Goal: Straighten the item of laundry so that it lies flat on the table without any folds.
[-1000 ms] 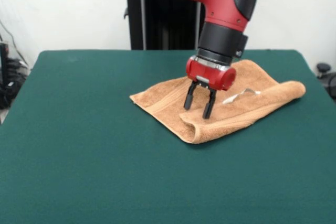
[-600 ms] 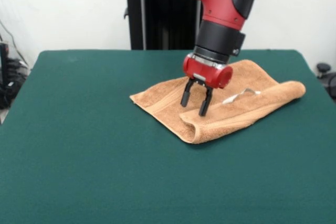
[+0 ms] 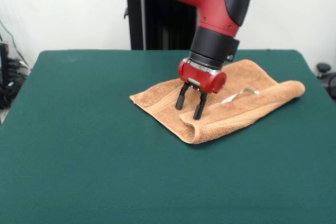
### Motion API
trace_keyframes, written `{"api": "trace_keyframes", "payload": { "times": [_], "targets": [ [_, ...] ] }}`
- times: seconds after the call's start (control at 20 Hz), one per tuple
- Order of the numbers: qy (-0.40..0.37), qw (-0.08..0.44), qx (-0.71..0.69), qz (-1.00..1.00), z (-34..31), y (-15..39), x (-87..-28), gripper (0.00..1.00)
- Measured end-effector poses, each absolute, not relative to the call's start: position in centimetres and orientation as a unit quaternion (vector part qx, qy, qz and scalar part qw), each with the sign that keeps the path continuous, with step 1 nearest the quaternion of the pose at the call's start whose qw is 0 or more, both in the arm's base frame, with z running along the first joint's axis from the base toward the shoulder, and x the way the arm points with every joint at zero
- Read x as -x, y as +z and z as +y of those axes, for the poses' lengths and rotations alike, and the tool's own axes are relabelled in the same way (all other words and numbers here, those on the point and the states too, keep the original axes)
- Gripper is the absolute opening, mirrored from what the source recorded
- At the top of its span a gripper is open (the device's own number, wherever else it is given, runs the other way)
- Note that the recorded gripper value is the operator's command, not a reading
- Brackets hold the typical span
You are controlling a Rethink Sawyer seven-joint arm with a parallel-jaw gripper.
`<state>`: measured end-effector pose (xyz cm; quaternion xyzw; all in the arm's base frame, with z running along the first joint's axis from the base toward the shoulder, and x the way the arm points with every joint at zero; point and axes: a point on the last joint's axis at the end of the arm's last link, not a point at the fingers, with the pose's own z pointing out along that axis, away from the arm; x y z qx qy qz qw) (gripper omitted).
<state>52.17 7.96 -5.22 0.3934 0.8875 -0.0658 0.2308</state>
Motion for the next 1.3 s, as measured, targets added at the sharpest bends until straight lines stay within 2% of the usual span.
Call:
{"api": "trace_keyframes", "payload": {
  "times": [0.5,0.95,1.0,1.3],
  "targets": [
    [-0.06,0.27,-0.359,0.891,8.3,-5.7,-51.9,1.0],
    [-0.04,0.326,-0.299,0.896,8.3,-6.6,-51.2,1.0],
    [-0.038,0.333,-0.296,0.895,8.2,-6.7,-51.1,0.0],
    [-0.032,0.343,-0.288,0.894,8.4,-6.9,-51.6,0.0]
  ]
}}
